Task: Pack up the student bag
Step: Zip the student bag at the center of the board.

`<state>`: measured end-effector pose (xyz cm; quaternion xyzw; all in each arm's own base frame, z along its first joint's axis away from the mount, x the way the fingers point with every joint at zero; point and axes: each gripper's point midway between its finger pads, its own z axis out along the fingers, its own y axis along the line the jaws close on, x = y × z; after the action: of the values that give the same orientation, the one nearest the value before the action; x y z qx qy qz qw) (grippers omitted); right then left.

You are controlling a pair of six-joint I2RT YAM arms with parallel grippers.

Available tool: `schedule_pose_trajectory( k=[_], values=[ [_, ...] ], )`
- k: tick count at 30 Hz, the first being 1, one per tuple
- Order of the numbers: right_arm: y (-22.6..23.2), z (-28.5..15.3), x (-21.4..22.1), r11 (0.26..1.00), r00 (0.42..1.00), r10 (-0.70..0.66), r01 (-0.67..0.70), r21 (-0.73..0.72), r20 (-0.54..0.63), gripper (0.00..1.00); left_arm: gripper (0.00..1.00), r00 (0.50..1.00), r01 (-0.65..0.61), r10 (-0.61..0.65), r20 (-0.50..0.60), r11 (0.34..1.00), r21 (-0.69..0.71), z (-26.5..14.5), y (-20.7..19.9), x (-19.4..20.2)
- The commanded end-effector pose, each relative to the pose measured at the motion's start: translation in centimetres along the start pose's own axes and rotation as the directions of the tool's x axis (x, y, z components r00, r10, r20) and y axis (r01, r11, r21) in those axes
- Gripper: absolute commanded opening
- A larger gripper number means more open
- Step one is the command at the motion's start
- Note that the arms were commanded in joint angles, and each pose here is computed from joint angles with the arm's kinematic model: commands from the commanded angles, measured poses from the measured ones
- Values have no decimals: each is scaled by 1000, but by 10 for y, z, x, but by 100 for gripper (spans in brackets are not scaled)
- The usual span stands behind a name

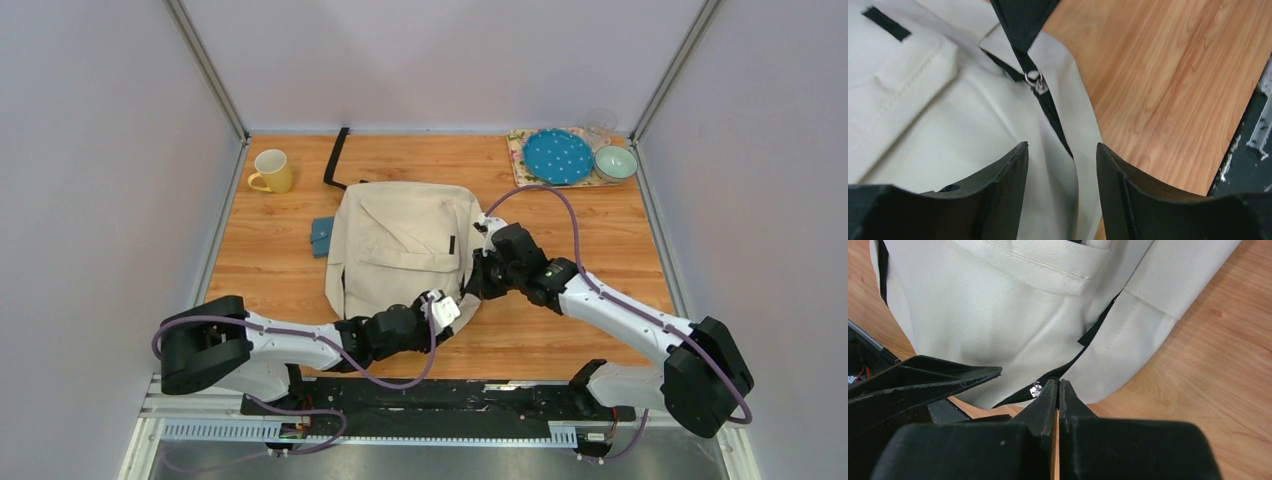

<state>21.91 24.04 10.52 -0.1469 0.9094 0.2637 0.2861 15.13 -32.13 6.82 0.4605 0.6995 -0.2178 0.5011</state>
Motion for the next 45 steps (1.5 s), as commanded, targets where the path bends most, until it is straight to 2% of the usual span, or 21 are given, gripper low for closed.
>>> schedule_pose_trajectory(
  k=[1,5,8,9,10,12,14,17,21,25,32,40,45],
  values=[
    [6,-8,-15,999,997,-28,29,-21,69,0,60,995,-22,25,92,999,-41,14,5,-41],
    [7,-8,-12,999,998,-32,34,-30,58,0,61,994,-30,34,103,999,-39,23,3,-48],
    [7,-8,-11,999,998,-35,37,-32,59,0,52,997,-29,30,74,1000,-9,28,-3,-39],
    [7,-8,-10,999,998,-35,36,-31,56,0,37,998,-29,29,60,1000,-1,29,-5,-34],
    [6,-8,-9,999,998,-33,34,-27,54,0,28,998,-12,12,54,1000,-1,29,-6,-32],
    [5,-8,-10,999,998,-34,35,-21,56,0,11,999,6,-5,44,1000,-12,27,-4,-25],
    [4,-6,-9,999,998,-32,33,-18,52,0,0,999,15,-14,43,1000,-15,24,-4,-19],
    [0,-2,-10,1000,998,-26,26,4,50,0,0,998,45,-46,53,999,19,16,-9,-15],
    [-10,11,-7,998,1000,-21,21,63,-2,0,0,996,71,-78,46,988,134,4,-28,-5],
    [-18,26,10,994,995,-24,34,103,-97,0,0,992,126,-124,-21,975,184,-8,-39,21],
    [-27,32,13,988,995,-22,37,151,-95,0,0,981,134,-92,-168,957,257,-25,-54,73],
    [-35,31,-27,970,998,-6,-9,243,59,0,0,965,125,-47,-257,947,296,-39,-65,107],
    [-17,18,-49,985,987,4,-32,170,162,0,0,961,104,-19,-276,949,298,-43,-68,117]
  ],
)
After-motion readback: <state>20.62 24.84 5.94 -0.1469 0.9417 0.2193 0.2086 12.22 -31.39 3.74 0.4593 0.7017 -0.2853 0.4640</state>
